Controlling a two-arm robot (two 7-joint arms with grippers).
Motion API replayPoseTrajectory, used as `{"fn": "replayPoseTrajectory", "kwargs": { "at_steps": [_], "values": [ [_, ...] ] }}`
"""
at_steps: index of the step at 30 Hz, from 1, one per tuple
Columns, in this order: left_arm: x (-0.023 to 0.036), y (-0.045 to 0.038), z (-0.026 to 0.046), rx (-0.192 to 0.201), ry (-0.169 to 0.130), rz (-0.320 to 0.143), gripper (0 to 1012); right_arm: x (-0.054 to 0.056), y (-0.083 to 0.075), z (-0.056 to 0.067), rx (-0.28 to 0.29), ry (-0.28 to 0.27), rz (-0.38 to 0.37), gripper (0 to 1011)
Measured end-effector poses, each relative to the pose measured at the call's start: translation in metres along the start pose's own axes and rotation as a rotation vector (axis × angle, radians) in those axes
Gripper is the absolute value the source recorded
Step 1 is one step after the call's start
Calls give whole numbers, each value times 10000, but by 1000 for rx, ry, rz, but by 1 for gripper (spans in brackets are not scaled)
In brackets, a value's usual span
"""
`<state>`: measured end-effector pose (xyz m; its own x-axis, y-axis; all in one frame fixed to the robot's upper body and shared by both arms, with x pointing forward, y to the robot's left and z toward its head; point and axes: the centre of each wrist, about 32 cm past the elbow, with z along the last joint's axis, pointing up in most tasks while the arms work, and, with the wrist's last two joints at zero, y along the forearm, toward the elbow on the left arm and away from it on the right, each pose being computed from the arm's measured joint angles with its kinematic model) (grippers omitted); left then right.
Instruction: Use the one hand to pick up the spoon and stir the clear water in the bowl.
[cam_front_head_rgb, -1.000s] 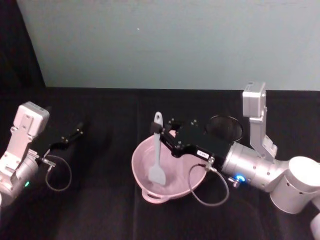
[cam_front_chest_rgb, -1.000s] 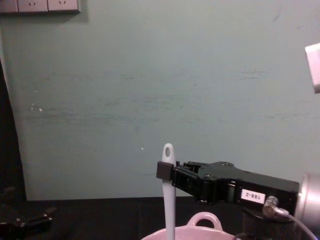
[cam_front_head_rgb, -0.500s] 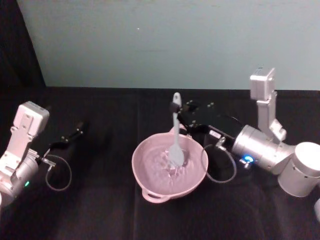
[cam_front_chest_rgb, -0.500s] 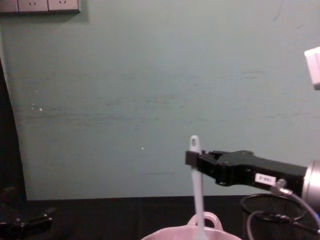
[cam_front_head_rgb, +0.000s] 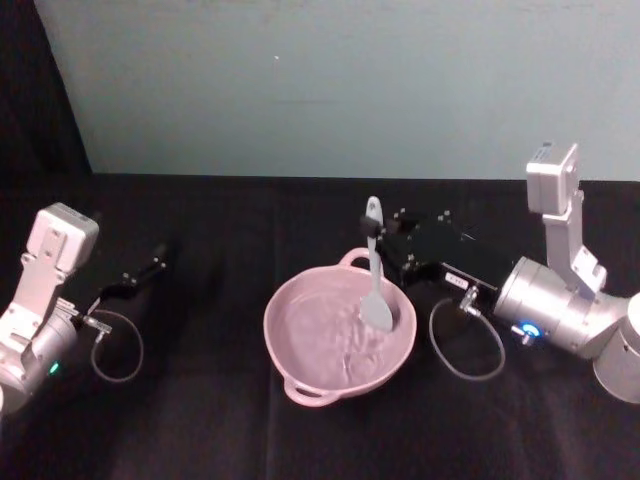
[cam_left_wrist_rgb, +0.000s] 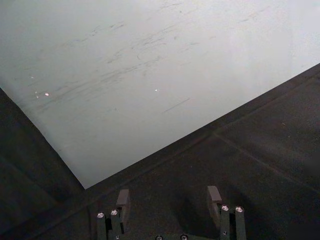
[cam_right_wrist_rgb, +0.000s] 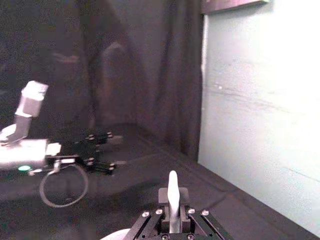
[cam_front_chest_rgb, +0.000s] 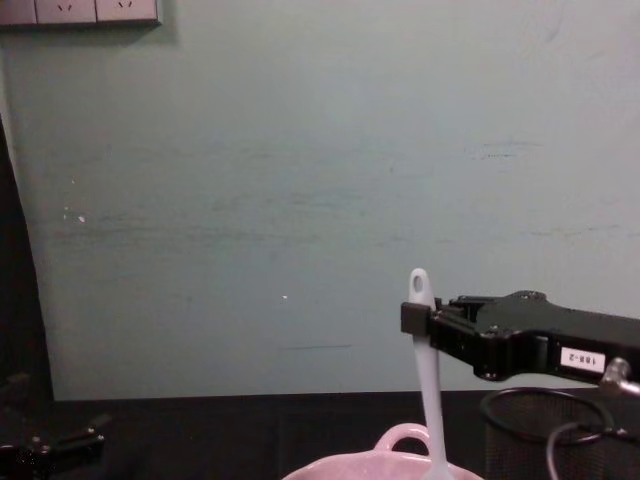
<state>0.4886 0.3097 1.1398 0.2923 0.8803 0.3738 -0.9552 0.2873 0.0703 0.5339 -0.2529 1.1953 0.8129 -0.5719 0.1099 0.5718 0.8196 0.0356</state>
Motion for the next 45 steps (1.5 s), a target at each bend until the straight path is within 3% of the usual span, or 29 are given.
{"fn": "replayPoseTrajectory", "kwargs": {
  "at_steps": [8, 14, 21, 24, 29, 36, 45],
  "values": [
    [0, 0, 0, 0, 0, 0, 1005, -225, -1, 9, 14, -5, 67, 114],
    [0, 0, 0, 0, 0, 0, 1005, -371, 98, -18, 44, 13, 107, 114],
    [0, 0, 0, 0, 0, 0, 1005, -436, 247, -136, 93, 96, 101, 113],
    [0, 0, 0, 0, 0, 0, 1005, -433, 304, -187, 106, 133, 92, 114],
    [0, 0, 0, 0, 0, 0, 1005, -408, 369, -231, 113, 152, 80, 114],
    [0, 0, 0, 0, 0, 0, 1005, -276, 354, -242, 101, 112, 21, 113],
    [0, 0, 0, 0, 0, 0, 1005, -60, 183, -176, 93, 48, -42, 114]
  ]
}}
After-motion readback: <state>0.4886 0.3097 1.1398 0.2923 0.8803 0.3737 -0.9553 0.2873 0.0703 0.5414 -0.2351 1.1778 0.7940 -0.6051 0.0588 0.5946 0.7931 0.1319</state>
